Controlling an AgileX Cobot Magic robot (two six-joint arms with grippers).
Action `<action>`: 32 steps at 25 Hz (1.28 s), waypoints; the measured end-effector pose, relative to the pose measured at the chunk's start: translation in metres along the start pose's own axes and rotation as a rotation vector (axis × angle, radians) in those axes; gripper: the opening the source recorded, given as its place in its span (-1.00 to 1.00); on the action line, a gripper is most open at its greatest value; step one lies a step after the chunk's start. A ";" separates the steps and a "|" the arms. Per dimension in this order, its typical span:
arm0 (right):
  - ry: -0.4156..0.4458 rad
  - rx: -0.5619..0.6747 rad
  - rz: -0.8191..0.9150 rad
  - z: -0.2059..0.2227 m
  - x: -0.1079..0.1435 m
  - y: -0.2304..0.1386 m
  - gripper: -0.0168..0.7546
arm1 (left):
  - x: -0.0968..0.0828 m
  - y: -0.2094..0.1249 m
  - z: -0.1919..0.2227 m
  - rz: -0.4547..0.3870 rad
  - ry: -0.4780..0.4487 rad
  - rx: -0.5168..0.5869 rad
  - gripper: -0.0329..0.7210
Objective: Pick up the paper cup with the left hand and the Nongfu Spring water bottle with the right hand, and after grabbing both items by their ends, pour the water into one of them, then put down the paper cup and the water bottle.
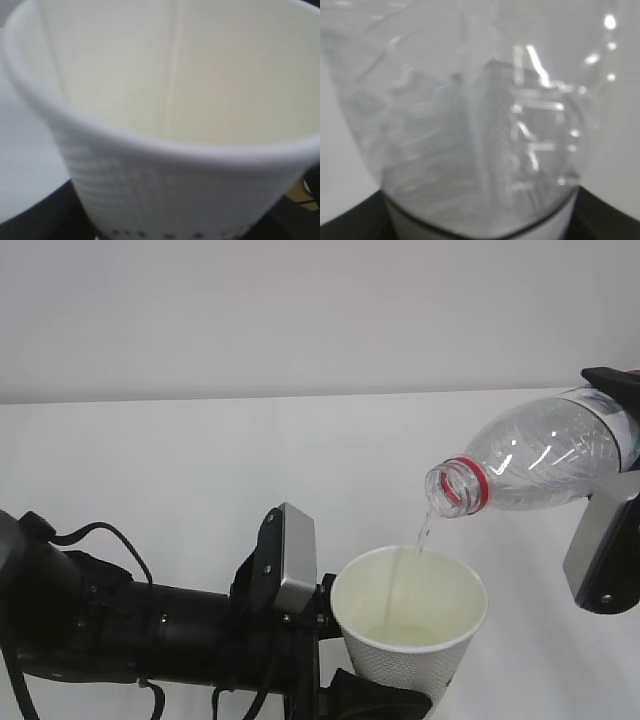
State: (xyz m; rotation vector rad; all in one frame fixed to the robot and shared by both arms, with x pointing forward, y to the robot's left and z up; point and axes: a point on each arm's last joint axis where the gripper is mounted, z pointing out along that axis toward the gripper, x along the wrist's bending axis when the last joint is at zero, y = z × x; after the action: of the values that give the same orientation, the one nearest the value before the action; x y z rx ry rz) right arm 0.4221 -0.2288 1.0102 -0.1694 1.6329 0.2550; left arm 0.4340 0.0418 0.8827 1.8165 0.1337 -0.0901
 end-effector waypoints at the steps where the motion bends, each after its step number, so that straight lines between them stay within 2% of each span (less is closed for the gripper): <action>1: 0.000 0.000 0.000 0.000 0.000 0.000 0.25 | 0.000 0.000 0.000 0.000 0.000 0.000 0.43; 32: -0.009 0.001 -0.002 0.000 -0.001 0.000 0.25 | 0.000 0.000 0.000 0.000 0.000 0.000 0.43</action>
State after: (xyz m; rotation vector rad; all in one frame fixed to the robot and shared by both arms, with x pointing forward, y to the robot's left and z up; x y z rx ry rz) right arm 0.4222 -0.2289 1.0110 -0.1687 1.6238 0.2527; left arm 0.4340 0.0418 0.8827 1.8165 0.1337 -0.0901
